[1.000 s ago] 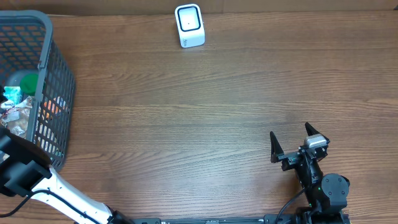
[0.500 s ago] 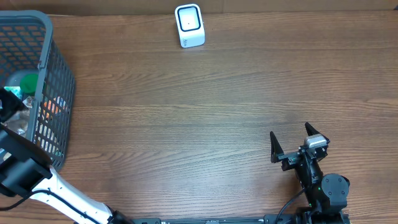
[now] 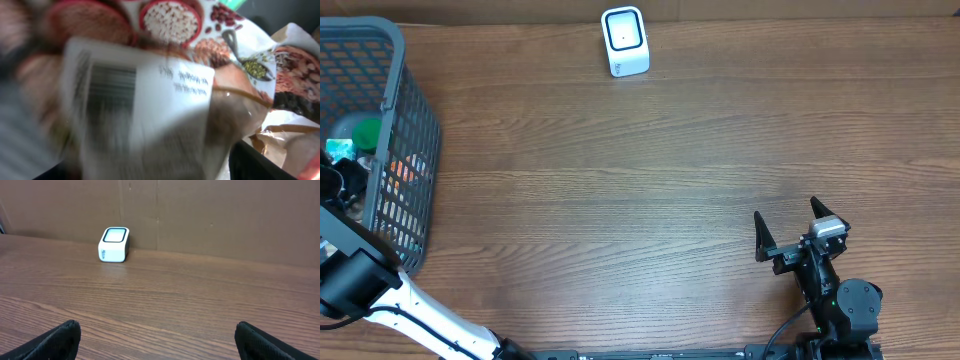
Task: Scan the item barcode
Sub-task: 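Grasp the clear snack bag with barcode label using the left gripper, then lift the snack bag out and carry it toward the white scanner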
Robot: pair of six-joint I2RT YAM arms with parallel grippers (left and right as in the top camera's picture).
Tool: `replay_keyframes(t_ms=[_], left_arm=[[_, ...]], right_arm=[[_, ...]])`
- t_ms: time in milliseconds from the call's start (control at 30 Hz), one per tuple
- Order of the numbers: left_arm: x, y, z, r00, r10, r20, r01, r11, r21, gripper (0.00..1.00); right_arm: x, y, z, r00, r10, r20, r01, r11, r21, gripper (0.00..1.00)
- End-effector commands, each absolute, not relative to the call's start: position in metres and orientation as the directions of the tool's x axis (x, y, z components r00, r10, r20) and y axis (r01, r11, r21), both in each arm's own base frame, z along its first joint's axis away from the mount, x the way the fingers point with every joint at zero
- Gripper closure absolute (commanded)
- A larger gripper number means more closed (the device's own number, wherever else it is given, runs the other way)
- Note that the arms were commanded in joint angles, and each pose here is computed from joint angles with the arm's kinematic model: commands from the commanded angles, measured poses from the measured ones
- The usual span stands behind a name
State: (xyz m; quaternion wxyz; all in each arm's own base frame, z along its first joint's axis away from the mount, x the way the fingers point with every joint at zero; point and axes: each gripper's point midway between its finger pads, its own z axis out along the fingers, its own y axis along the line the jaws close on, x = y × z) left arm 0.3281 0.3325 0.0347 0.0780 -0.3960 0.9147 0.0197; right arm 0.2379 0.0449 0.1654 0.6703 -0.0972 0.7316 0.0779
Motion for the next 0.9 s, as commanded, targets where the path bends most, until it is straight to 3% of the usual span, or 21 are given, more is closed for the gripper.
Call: replay_keyframes(t_ms=[0, 100, 233, 300, 633, 867], left_arm=[[0.325, 0.325, 0.029, -0.693, -0.703, -0.158, -0.705, 0.707, -0.05, 0.4], [0.323, 0.323, 0.019, -0.694, -0.703, -0.156, -0.705, 0.707, -0.05, 0.48], [0.323, 0.322, 0.015, -0.694, -0.703, -0.158, -0.705, 0.707, -0.05, 0.78], [0.323, 0.323, 0.015, -0.693, -0.703, -0.159, -0.705, 0.707, -0.05, 0.85], [0.323, 0.32, 0.023, -0.681, -0.717, -0.151, -0.717, 0.694, -0.065, 0.96], [0.335, 0.316, 0.084, -0.661, -0.721, -0.208, -0.714, 0.69, -0.124, 0.96]], right_arm=[[0.237, 0.047, 0.169, -0.066, -0.038, -0.997, -0.256, 0.966, -0.02, 0.0], [0.237, 0.047, 0.169, -0.066, -0.038, -0.997, -0.256, 0.967, -0.02, 0.0], [0.237, 0.047, 0.169, -0.066, -0.038, -0.997, -0.256, 0.966, -0.02, 0.0], [0.237, 0.047, 0.169, -0.066, -0.038, -0.997, -0.256, 0.966, -0.02, 0.0], [0.237, 0.047, 0.169, -0.066, -0.038, -0.997, -0.256, 0.966, -0.02, 0.0], [0.237, 0.047, 0.169, -0.066, -0.038, -0.997, -0.256, 0.967, -0.02, 0.0]])
